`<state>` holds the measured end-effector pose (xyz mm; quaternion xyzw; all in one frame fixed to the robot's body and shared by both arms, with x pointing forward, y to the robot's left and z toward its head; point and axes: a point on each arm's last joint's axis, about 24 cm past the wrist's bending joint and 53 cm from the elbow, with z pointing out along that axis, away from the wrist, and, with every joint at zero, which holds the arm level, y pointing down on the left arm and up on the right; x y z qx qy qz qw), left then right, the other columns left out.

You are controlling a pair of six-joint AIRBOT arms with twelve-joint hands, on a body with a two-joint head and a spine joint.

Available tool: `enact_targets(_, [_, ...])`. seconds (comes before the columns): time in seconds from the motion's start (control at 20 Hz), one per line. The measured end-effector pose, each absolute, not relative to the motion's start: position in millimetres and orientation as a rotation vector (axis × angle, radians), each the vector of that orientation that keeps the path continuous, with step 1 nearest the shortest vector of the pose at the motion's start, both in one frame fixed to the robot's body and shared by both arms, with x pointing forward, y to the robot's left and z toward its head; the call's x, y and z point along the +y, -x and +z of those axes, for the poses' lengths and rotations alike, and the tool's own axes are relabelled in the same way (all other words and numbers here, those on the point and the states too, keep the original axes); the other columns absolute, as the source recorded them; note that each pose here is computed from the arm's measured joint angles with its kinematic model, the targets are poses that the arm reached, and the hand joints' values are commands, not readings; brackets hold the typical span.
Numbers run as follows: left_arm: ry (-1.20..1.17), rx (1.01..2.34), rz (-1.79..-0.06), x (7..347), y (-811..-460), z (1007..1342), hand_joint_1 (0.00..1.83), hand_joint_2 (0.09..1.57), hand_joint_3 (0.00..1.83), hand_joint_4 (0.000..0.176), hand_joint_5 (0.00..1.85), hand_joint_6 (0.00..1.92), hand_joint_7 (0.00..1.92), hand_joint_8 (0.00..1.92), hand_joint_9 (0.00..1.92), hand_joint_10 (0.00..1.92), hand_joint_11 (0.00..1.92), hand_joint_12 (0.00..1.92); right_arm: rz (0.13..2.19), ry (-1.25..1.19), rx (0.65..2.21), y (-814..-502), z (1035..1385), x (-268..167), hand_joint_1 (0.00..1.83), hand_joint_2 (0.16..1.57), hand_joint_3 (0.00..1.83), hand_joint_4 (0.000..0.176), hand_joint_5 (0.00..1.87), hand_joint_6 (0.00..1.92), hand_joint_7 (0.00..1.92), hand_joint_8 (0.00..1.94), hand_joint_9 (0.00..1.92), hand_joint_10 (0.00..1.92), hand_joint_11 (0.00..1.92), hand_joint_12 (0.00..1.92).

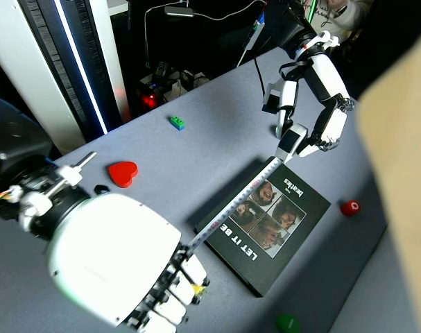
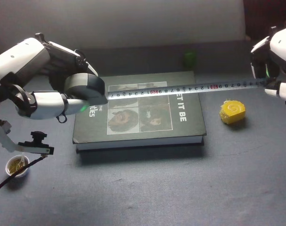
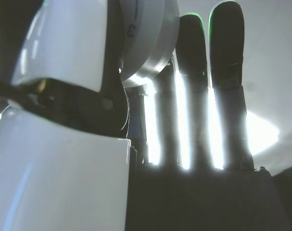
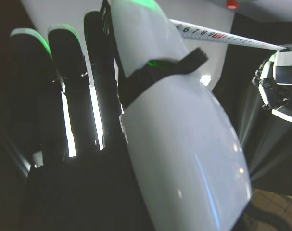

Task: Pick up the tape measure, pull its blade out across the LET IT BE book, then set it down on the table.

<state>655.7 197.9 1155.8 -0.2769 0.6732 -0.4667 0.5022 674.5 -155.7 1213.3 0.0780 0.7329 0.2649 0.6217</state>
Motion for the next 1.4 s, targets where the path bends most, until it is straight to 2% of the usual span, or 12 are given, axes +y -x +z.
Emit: enact_targets(1.4, [0.670,1.628,-1.129,197.7,-655.4,1155.3,1.38,1.10,0.00,0.000,1.03,0.68,1.04,0.92,0.86,1.33,0.82,1.11,0.571,-0.136,1.678,-674.7,1210.5,-168.7,1.35,1.19,0.00,0.000,0.74,1.19,0.91,1.17,0.75,1.46,0.70,1.49])
